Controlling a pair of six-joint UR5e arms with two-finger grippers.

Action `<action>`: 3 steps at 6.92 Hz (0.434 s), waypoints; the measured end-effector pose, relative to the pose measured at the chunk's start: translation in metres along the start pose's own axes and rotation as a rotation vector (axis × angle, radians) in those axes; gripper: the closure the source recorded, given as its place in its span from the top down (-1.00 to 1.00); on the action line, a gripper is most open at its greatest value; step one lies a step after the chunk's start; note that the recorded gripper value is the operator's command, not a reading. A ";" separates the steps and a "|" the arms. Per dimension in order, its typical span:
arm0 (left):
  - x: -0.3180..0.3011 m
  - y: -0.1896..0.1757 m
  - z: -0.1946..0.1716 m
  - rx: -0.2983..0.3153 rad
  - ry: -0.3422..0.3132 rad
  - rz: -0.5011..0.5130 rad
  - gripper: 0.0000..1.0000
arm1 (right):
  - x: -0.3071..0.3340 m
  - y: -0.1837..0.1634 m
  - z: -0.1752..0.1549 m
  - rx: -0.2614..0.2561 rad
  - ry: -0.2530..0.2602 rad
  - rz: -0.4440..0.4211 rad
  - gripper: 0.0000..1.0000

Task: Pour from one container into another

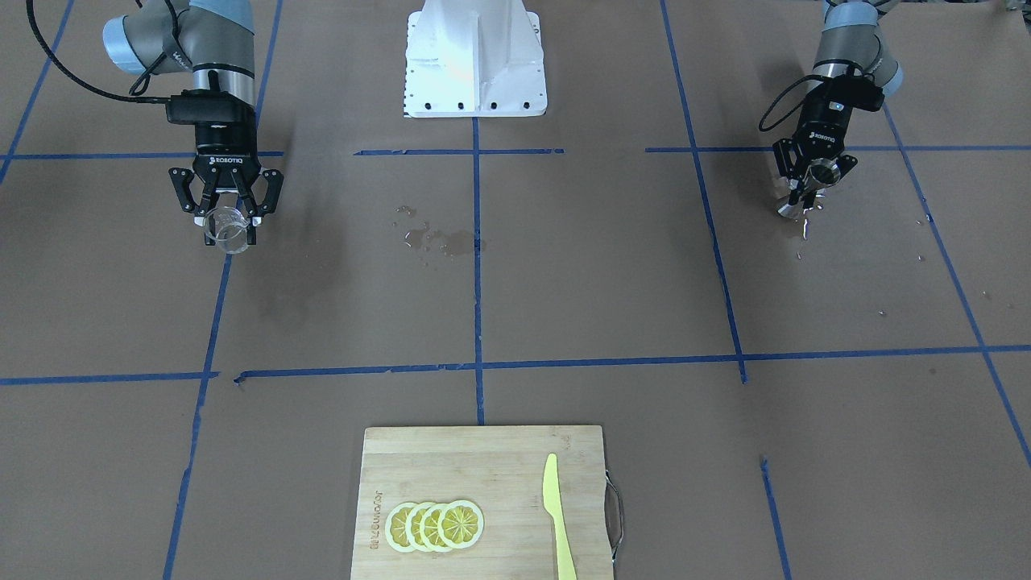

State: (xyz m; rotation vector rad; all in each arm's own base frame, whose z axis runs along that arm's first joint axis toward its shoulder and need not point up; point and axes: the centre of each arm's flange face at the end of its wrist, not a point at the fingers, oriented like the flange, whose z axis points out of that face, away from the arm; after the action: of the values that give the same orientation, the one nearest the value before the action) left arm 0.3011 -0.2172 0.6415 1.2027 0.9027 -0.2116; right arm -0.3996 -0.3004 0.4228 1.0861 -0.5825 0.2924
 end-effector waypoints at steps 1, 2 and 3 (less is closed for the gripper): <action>0.000 0.001 -0.001 0.001 -0.002 0.000 -1.00 | 0.000 0.000 0.000 0.000 -0.001 0.001 -1.00; 0.001 0.002 -0.001 0.002 -0.003 0.000 -1.00 | -0.001 -0.001 -0.001 0.001 -0.002 0.003 -1.00; 0.002 0.003 -0.002 0.001 -0.002 0.001 -1.00 | -0.002 -0.002 -0.001 0.001 -0.003 0.005 -1.00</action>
State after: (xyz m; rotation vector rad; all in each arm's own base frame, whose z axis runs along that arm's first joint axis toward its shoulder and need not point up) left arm 0.3029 -0.2137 0.6425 1.2036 0.9000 -0.2129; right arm -0.3997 -0.3004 0.4199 1.0867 -0.5882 0.2953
